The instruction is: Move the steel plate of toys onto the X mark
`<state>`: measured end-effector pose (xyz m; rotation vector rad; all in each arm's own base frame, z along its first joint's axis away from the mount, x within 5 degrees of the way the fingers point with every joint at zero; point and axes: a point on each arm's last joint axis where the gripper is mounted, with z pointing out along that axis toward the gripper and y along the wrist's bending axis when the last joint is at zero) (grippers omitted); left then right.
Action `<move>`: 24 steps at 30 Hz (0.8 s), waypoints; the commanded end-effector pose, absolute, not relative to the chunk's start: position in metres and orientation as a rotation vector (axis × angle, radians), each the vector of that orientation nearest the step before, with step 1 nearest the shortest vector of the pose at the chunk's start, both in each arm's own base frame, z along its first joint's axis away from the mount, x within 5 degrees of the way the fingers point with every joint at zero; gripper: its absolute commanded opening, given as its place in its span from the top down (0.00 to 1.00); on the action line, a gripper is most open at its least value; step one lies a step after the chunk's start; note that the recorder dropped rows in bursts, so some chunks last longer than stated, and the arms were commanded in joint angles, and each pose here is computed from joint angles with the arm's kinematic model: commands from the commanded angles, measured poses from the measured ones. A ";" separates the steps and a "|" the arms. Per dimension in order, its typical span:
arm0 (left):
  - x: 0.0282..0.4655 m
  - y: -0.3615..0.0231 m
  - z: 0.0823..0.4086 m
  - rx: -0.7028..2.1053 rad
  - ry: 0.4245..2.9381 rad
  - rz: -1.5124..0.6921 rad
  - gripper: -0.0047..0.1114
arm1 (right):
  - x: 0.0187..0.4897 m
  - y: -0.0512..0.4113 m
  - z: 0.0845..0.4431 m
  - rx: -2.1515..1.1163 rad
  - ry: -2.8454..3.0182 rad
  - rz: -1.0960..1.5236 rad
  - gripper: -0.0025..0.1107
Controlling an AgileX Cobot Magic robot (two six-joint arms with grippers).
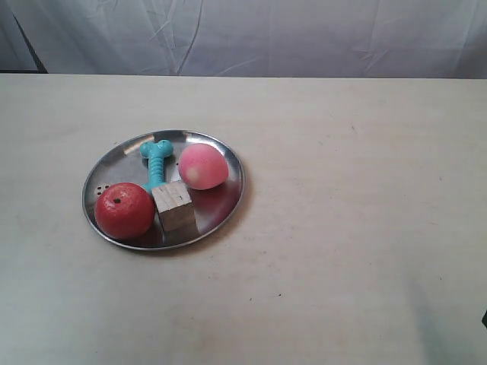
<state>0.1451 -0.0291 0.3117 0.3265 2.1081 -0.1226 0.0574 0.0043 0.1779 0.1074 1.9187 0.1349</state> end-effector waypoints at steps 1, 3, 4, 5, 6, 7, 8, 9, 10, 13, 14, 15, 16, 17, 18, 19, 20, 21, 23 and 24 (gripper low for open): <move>0.144 -0.028 0.312 0.328 2.101 -0.115 0.96 | 0.058 0.004 0.178 0.111 1.906 0.129 0.99; 0.144 -0.028 0.312 0.328 2.101 -0.115 0.96 | 0.058 0.004 0.178 0.111 1.906 0.129 0.99; 0.144 -0.028 0.312 0.328 2.101 -0.115 0.96 | 0.058 0.004 0.178 0.111 1.906 0.129 0.99; 0.144 -0.028 0.312 0.328 2.101 -0.115 0.96 | 0.058 0.004 0.178 0.111 1.906 0.129 0.99; 0.144 -0.028 0.312 0.330 2.100 -0.114 0.96 | 0.058 0.004 0.178 0.111 1.906 0.129 0.99; 0.144 -0.028 0.312 0.330 2.100 -0.114 0.96 | 0.058 0.004 0.178 0.111 1.906 0.129 0.99; 0.144 -0.028 0.312 0.330 2.100 -0.114 0.96 | 0.058 0.004 0.178 0.111 1.906 0.129 0.99; 0.144 -0.028 0.312 0.330 2.100 -0.114 0.96 | 0.058 0.004 0.178 0.111 1.906 0.129 0.99; 0.144 -0.028 0.312 0.330 2.100 -0.114 0.96 | 0.058 0.004 0.178 0.111 1.906 0.129 0.99; 0.144 -0.028 0.312 0.330 2.100 -0.114 0.96 | 0.058 0.004 0.178 0.111 1.906 0.129 0.99; 0.144 -0.028 0.312 0.330 2.100 -0.114 0.96 | 0.058 0.004 0.178 0.111 1.906 0.129 0.99; 0.144 -0.028 0.312 0.331 2.096 -0.109 0.96 | 0.058 0.004 0.178 0.111 1.906 0.129 0.99; 0.144 -0.028 0.313 0.345 2.069 -0.084 0.96 | 0.058 0.004 0.178 0.111 1.906 0.129 0.99; 0.144 -0.026 0.314 0.362 2.040 -0.044 0.96 | 0.058 0.004 0.178 0.111 1.906 0.129 0.99; 0.143 -0.025 0.313 0.372 2.026 -0.022 0.96 | 0.058 0.004 0.178 0.111 1.906 0.129 0.99; 0.140 -0.024 0.311 0.371 2.019 -0.017 0.96 | 0.058 0.004 0.178 0.111 1.906 0.129 0.99; 0.137 -0.023 0.309 0.373 2.009 -0.009 0.96 | 0.058 0.004 0.178 0.110 1.905 0.131 0.99; 0.133 -0.023 0.307 0.371 1.999 -0.007 0.96 | 0.058 0.004 0.178 0.110 1.905 0.131 0.99; 0.125 -0.021 0.296 0.342 1.977 -0.017 0.96 | 0.058 0.004 0.178 0.110 1.905 0.131 0.99; 0.120 -0.021 0.289 0.323 1.962 -0.025 0.96 | 0.058 0.004 0.178 0.110 1.905 0.131 0.99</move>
